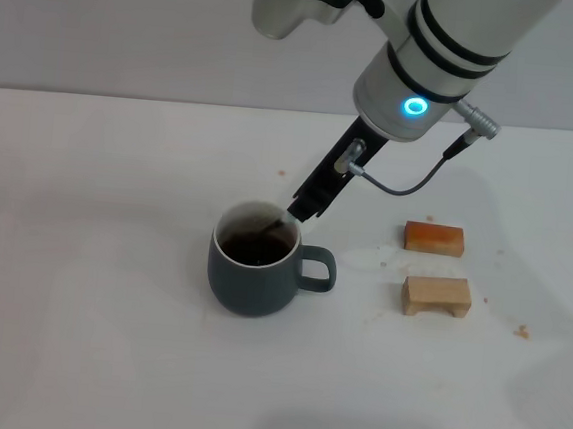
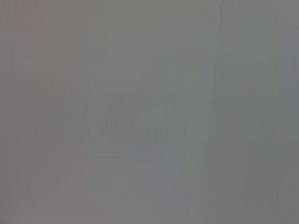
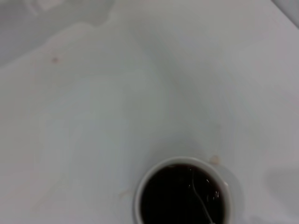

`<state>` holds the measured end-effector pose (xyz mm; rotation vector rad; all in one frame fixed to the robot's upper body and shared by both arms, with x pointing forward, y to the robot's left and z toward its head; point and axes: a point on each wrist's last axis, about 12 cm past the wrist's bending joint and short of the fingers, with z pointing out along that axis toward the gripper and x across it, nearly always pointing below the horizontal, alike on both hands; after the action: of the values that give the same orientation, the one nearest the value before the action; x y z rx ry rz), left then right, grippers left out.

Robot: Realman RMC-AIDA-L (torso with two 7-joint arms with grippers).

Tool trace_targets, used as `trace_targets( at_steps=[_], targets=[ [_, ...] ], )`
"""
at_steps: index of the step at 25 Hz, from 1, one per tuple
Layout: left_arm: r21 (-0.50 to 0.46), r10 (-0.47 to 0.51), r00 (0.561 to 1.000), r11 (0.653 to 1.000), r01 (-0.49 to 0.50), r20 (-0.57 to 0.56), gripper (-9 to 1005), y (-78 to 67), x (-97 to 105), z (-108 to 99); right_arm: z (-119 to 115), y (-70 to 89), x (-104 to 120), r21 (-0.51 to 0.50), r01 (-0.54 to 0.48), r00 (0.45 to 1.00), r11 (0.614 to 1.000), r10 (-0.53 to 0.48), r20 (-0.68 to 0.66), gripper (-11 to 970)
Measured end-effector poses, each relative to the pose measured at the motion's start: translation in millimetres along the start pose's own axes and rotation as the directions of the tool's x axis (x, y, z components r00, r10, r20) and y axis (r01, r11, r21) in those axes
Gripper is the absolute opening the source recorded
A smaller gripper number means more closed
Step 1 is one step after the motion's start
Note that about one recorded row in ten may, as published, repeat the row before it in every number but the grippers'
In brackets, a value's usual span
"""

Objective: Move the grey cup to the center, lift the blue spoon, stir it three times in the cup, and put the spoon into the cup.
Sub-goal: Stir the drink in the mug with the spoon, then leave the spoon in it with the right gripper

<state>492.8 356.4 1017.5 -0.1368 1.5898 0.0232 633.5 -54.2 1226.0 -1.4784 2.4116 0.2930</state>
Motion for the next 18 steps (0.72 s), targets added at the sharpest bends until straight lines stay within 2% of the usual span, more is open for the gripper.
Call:
trace_targets(
  at_steps=[9, 18],
  targets=[
    [-0.001, 0.000, 1.000, 1.000, 0.000, 0.004, -2, 0.3, -1, 0, 0, -0.3, 8, -0.010, -0.009, 0.999, 1.000, 0.008, -0.047, 152],
    [-0.001, 0.000, 1.000, 1.000, 0.000, 0.011, -2, 0.6, -2, 2, -4, 11.2, 0, -0.063, 0.010, 1.000, 0.998, -0.012, -0.023, 159]
  ],
)
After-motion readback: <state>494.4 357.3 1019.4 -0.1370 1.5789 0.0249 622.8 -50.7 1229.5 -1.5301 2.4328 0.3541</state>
